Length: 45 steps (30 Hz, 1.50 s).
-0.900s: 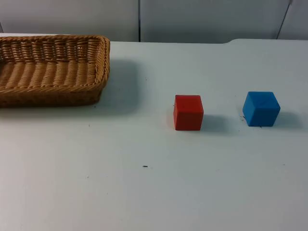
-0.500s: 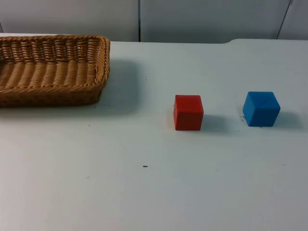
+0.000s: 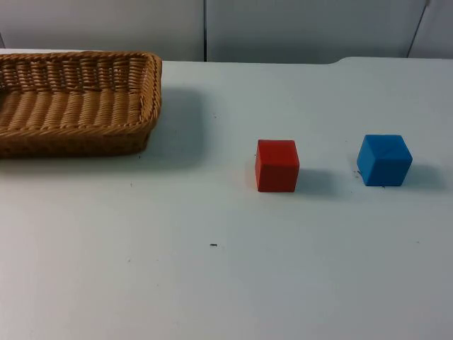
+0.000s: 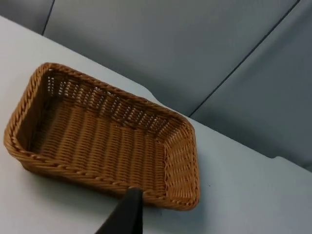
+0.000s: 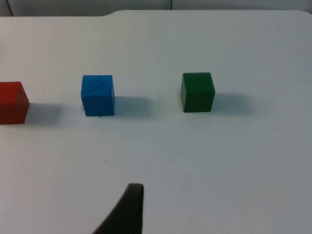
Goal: Pick up the basket with the left hand and place the blue cube into the basket with the right hand.
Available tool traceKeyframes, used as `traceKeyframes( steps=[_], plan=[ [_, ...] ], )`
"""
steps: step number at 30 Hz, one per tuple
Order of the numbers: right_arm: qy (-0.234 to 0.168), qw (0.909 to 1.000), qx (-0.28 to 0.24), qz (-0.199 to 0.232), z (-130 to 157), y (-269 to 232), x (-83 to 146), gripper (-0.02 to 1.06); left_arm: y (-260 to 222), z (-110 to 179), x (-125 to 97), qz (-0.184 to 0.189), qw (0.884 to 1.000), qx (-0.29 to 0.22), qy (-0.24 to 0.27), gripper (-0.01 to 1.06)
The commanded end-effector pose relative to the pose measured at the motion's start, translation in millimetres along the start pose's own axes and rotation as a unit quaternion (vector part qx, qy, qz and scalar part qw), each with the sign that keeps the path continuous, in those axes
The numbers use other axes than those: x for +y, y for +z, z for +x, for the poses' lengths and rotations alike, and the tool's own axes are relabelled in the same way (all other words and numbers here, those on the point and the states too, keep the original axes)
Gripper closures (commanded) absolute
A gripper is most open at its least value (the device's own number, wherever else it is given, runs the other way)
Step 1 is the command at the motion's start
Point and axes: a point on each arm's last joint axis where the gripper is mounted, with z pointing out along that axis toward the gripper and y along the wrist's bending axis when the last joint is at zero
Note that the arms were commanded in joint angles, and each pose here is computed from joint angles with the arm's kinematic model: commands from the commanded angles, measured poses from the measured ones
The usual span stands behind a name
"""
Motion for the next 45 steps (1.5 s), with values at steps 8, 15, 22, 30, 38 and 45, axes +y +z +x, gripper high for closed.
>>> traceKeyframes(
  steps=[8,15,22,30,38,45],
  plan=[
    [0.002,1.0000,-0.005,0.003,0.2,0.2,0.2,0.00,51.7,-17.0,-2.5,-0.015,0.998,0.006,-0.063,0.01],
    [-0.001,0.9999,-0.012,0.006,-10.0,-0.2,-1.0,0.00,91.6,-26.6,-7.1,-0.024,0.991,0.045,-0.121,0.01],
    [-0.016,0.9995,-0.023,0.014,-71.2,25.1,-4.7,0.00,107.9,-29.4,-10.5,-0.021,0.985,0.067,-0.157,0.01],
    [-0.015,0.9959,0.050,-0.073,-140.3,89.6,9.4,0.00,117.7,-25.3,-7.0,-0.027,0.976,0.073,-0.205,0.01],
    [-0.007,0.9885,0.092,-0.119,-170.3,159.6,18.9,0.00,154.0,-2.8,14.2,-0.078,0.958,0.109,-0.253,0.01],
    [-0.005,0.9876,0.097,-0.123,-181.2,201.7,21.1,0.01,188.5,27.5,40.3,-0.138,0.929,0.142,-0.312,0.01]
  ],
)
